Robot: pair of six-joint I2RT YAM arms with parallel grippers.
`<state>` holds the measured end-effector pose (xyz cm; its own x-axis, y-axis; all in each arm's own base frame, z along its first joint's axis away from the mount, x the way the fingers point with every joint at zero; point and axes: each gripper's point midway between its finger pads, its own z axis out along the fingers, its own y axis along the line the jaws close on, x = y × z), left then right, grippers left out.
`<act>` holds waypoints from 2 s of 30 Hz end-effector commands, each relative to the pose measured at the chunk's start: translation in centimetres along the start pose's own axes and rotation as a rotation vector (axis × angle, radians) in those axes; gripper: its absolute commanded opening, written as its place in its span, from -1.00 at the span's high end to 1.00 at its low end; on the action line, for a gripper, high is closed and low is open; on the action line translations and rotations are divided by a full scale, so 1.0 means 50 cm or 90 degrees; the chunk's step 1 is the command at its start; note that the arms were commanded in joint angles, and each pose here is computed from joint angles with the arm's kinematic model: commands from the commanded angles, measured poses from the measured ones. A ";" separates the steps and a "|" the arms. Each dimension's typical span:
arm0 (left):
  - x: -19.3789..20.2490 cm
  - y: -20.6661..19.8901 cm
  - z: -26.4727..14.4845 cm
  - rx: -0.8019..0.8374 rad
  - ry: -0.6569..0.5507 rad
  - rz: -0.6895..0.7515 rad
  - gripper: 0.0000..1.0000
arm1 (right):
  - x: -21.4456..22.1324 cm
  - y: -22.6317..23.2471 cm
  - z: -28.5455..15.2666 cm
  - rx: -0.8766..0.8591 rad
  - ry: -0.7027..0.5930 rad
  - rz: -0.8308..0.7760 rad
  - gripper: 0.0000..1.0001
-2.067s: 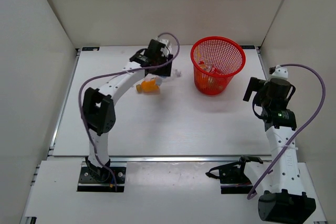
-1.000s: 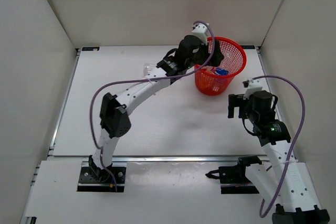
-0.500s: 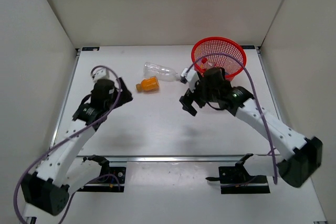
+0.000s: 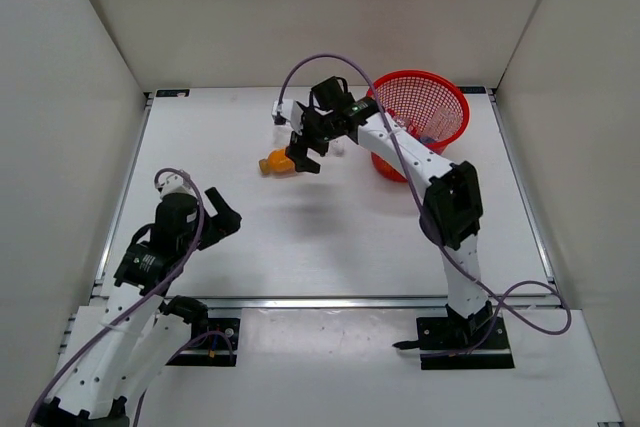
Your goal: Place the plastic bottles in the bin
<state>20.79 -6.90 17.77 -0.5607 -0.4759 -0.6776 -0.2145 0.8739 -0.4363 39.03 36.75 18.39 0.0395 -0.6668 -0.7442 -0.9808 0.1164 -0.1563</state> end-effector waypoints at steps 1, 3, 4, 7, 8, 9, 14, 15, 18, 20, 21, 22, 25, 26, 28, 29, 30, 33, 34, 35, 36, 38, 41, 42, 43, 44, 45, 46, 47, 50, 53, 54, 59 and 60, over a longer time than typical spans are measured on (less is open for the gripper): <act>0.037 -0.002 0.000 0.015 0.060 0.007 -0.98 | 0.015 -0.018 0.029 -0.032 0.001 0.000 -0.98; 0.032 0.009 -0.004 -0.004 0.057 0.011 -0.98 | 0.015 -0.061 0.077 0.011 0.015 0.009 -0.98; 0.030 0.009 -0.005 -0.005 0.054 0.015 -0.97 | -0.013 -0.081 0.080 0.036 0.006 -0.010 -0.98; 0.038 0.025 -0.009 -0.029 0.063 0.022 -0.98 | -0.008 -0.130 0.137 0.106 0.022 -0.036 -0.98; 0.049 0.031 -0.008 -0.036 0.080 0.030 -0.97 | -0.010 -0.137 0.150 0.113 0.016 -0.032 -0.98; 0.066 0.037 -0.007 -0.042 0.102 0.030 -0.96 | -0.010 -0.139 0.167 0.113 0.009 -0.026 -0.98; 0.075 0.053 -0.018 -0.051 0.099 0.029 -0.98 | -0.030 -0.124 0.214 0.101 -0.010 -0.052 -0.99; 0.068 0.043 -0.024 -0.036 0.089 0.026 -0.97 | -0.024 -0.123 0.220 0.101 -0.006 -0.052 -0.98; 0.062 0.040 -0.031 -0.036 0.090 0.026 -0.97 | 0.021 -0.115 0.253 0.100 0.021 -0.026 -0.98; 0.061 0.043 -0.035 -0.043 0.090 0.026 -0.98 | 0.047 -0.123 0.265 0.114 0.040 -0.008 -0.98; 0.063 0.045 -0.037 -0.043 0.088 0.028 -0.97 | 0.055 -0.121 0.265 0.117 0.050 -0.005 -0.98; 0.061 0.043 -0.038 -0.041 0.085 0.027 -0.97 | 0.057 -0.124 0.263 0.126 0.054 0.002 -0.99; 0.050 0.035 -0.041 -0.031 0.069 0.017 -0.97 | 0.105 -0.116 0.260 0.121 0.091 0.035 -0.97; 0.047 0.030 -0.041 -0.023 0.065 0.017 -0.97 | 0.120 -0.114 0.260 0.120 0.103 0.042 -0.96; 0.036 0.019 -0.040 -0.012 0.055 0.020 -0.98 | 0.130 -0.098 0.260 0.109 0.107 0.053 -0.94; 0.029 0.020 -0.037 -0.016 0.045 0.019 -0.98 | 0.140 -0.084 0.264 0.099 0.110 0.061 -0.93; 0.025 0.018 -0.036 -0.016 0.040 0.017 -0.97 | 0.140 -0.060 0.266 0.075 0.106 0.077 -0.89; 0.017 0.013 -0.035 -0.006 0.023 0.010 -0.97 | 0.115 -0.052 0.255 0.078 0.079 0.111 -0.59; 0.012 0.015 -0.033 -0.007 0.010 0.004 -0.98 | 0.101 -0.053 0.252 0.088 0.067 0.129 -0.51; 0.013 0.018 -0.028 -0.009 0.005 -0.003 -0.97 | 0.091 -0.047 0.249 0.080 0.053 0.136 -0.33; 0.011 0.014 -0.030 -0.003 0.003 0.002 -0.97 | 0.077 -0.046 0.244 0.075 0.040 0.136 -0.09; 0.013 0.008 -0.022 0.003 0.007 0.002 -0.97 | 0.026 -0.046 0.218 0.074 -0.004 0.158 0.22; 0.013 0.002 -0.010 0.011 0.008 0.009 -0.97 | -0.041 -0.037 0.183 0.045 -0.067 0.159 0.36; 0.009 -0.001 -0.006 0.012 0.004 0.008 -0.98 | -0.055 -0.034 0.173 0.039 -0.079 0.159 0.45; 0.010 0.001 -0.005 0.010 0.006 0.010 -0.97 | -0.070 -0.038 0.164 0.045 -0.086 0.157 0.48; 0.002 -0.004 -0.004 0.012 0.001 0.010 -0.96 | -0.093 -0.044 0.146 0.052 -0.099 0.154 0.47; 0.000 -0.002 -0.002 0.011 -0.001 0.011 -0.97 | -0.113 -0.043 0.128 0.050 -0.110 0.152 0.48; -0.007 -0.007 -0.005 0.013 -0.006 0.011 -0.97 | -0.128 -0.047 0.112 0.056 -0.119 0.151 0.50; -0.009 -0.008 0.000 0.014 -0.007 0.012 -0.97 | -0.159 -0.041 0.088 0.052 -0.137 0.146 0.50; -0.019 -0.010 0.011 0.003 -0.008 0.021 -0.97 | -0.208 -0.092 -0.018 0.107 -0.186 0.148 0.51; -0.019 -0.013 0.027 -0.001 0.001 0.029 -0.97 | -0.215 -0.133 -0.125 0.198 -0.191 0.158 0.53; -0.021 -0.021 0.031 0.007 0.000 0.028 -0.98 | -0.198 -0.150 -0.159 0.247 -0.174 0.167 0.53; -0.021 -0.034 0.057 0.005 0.017 0.024 -0.96 | -0.108 -0.189 -0.381 0.468 -0.167 0.236 0.49; -0.014 -0.036 0.062 0.004 0.025 0.024 -0.98 | -0.047 -0.197 -0.380 0.488 -0.159 0.258 0.47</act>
<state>22.88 -7.70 16.05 -0.6157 -0.4341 -0.6577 -0.2125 0.8951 -0.3919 44.09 29.04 33.73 -0.1227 -0.3602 -0.9248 -0.7022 0.6900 -0.1756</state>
